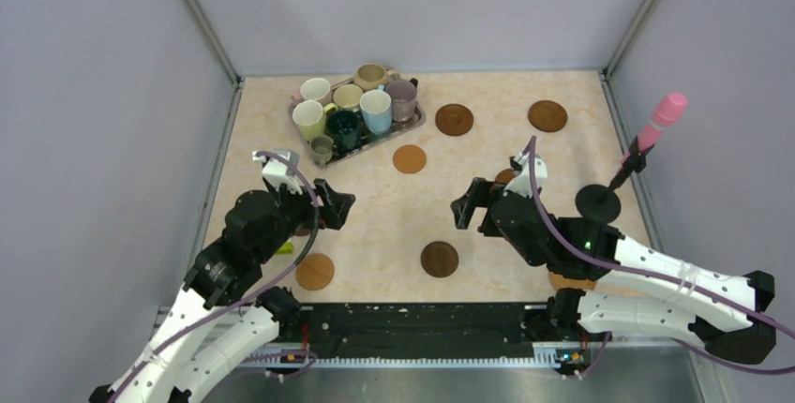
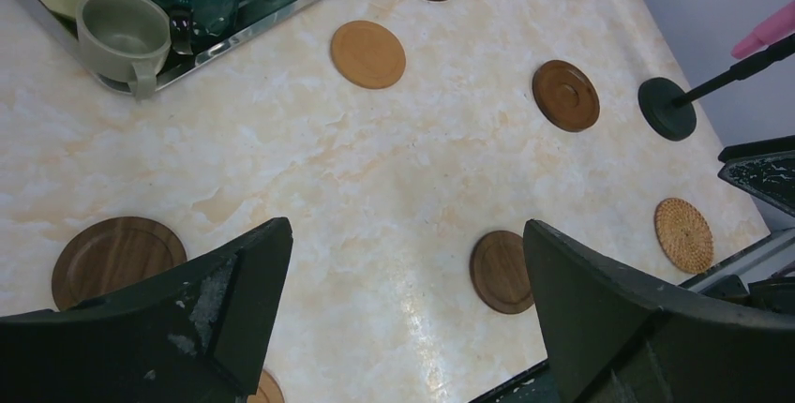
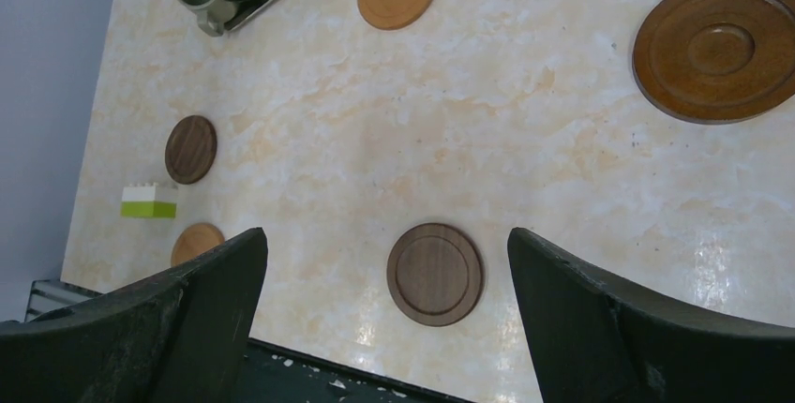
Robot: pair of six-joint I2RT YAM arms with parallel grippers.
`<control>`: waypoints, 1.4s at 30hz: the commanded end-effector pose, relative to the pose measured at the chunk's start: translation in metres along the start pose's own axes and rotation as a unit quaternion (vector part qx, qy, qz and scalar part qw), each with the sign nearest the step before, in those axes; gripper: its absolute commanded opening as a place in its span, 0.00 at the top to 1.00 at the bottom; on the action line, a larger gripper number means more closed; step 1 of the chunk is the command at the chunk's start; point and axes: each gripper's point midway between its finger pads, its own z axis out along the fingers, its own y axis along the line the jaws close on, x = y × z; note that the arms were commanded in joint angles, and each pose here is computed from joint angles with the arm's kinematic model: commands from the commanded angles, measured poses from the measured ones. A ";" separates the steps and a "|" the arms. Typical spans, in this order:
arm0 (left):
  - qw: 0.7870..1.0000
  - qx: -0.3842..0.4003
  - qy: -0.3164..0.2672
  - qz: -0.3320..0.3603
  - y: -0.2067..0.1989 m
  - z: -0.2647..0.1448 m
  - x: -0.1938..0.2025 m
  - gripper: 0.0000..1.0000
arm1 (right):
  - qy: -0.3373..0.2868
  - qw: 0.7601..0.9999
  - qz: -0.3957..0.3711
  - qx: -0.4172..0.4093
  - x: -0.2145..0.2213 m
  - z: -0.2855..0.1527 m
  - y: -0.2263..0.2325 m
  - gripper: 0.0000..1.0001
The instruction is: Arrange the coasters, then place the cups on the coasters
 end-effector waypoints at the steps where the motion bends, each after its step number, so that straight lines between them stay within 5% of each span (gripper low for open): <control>1: 1.000 0.000 -0.030 0.005 0.001 -0.001 -0.012 0.01 | -0.019 0.999 0.029 -0.013 -0.014 -0.007 0.007 0.01; 12: 0.997 -0.031 -0.041 0.053 0.016 -0.002 -0.014 0.01 | -0.025 0.999 0.037 -0.002 -0.012 -0.005 0.001 0.03; 15: 0.995 -0.054 -0.040 0.067 0.027 0.000 -0.009 0.01 | -0.025 0.999 0.030 0.005 -0.010 -0.002 -0.001 0.13; 18: 0.995 -0.066 -0.036 0.071 0.034 0.003 -0.003 0.01 | -0.032 0.998 0.032 0.035 -0.007 0.001 -0.013 0.37; 23: 0.995 -0.064 -0.022 0.067 0.031 0.000 -0.003 0.01 | -0.020 0.990 0.053 0.126 0.006 0.007 -0.052 0.99; 31: 0.998 -0.049 -0.017 0.039 0.029 -0.013 0.008 0.02 | 0.027 0.951 0.142 0.274 0.045 0.011 -0.123 1.00; 42: 0.998 -0.048 -0.019 0.044 0.031 -0.019 0.010 0.02 | 0.041 0.834 0.255 0.488 0.081 -0.019 -0.207 1.00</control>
